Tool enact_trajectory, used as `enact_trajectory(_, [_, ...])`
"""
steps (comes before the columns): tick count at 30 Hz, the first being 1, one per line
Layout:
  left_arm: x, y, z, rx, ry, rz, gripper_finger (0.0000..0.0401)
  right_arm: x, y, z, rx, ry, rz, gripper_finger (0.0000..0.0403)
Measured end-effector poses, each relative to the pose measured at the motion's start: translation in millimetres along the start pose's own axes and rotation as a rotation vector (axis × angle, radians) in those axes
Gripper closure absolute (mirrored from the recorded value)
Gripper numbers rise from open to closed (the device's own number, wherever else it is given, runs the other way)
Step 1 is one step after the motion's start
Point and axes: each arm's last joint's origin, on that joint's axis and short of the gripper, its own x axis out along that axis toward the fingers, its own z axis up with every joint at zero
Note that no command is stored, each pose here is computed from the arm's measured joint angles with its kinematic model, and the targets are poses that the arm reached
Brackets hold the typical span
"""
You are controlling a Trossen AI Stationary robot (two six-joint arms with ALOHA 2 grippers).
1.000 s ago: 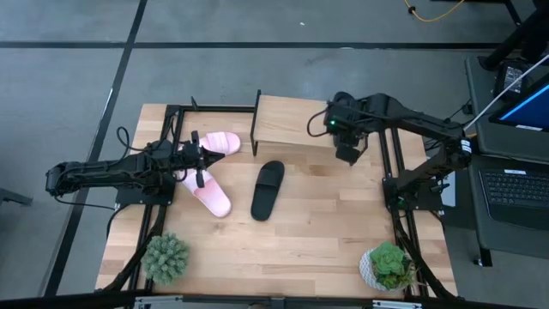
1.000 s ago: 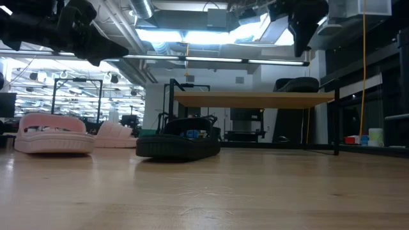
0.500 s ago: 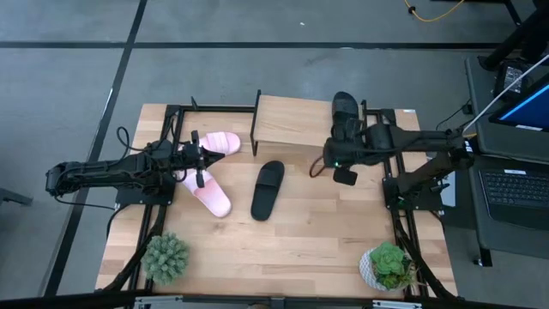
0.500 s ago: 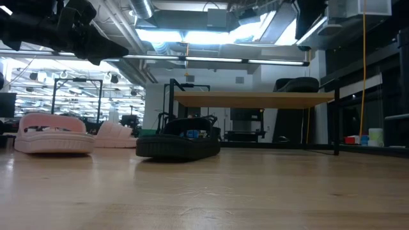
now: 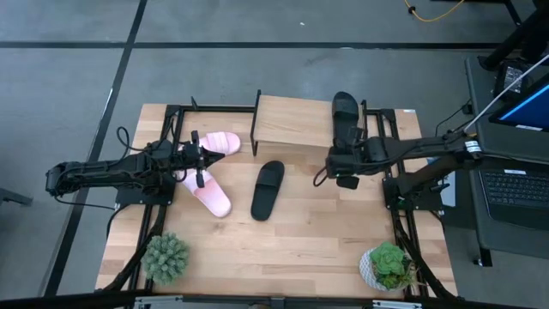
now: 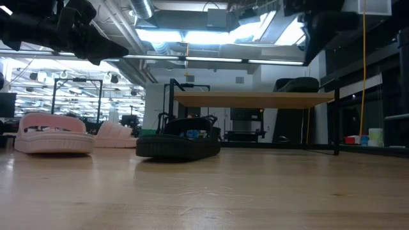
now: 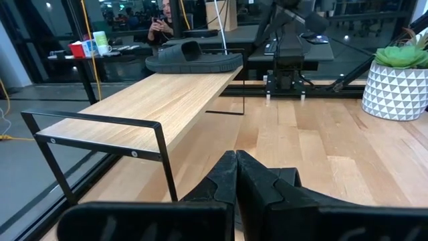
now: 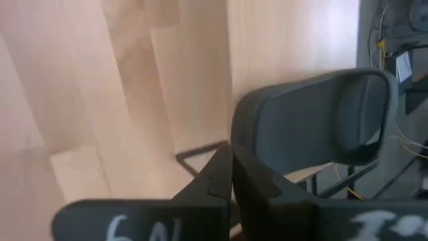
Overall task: Pick and place slides into the shelf
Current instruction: Put the right black slides on the shelf
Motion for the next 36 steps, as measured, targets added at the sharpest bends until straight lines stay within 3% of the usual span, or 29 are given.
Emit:
enact_trajectory(7, [0, 0, 0, 0.000, 0.000, 0.000, 0.0401, 2, -16, -13, 0.081, -0.048, 0.017, 0.0395])
enact_trajectory(10, [0, 0, 0, 0.000, 0.000, 0.000, 0.0401, 4, -18, -14, 0.061, -0.074, 0.019, 0.0391])
enact_trajectory(25, [0, 0, 0, 0.000, 0.000, 0.000, 0.0401, 20, -26, -13, 0.078, -0.049, 0.042, 0.0250])
enact_trajectory(36, [0, 0, 0, 0.000, 0.000, 0.000, 0.0401, 24, -31, -14, 0.061, -0.031, 0.076, 0.0241])
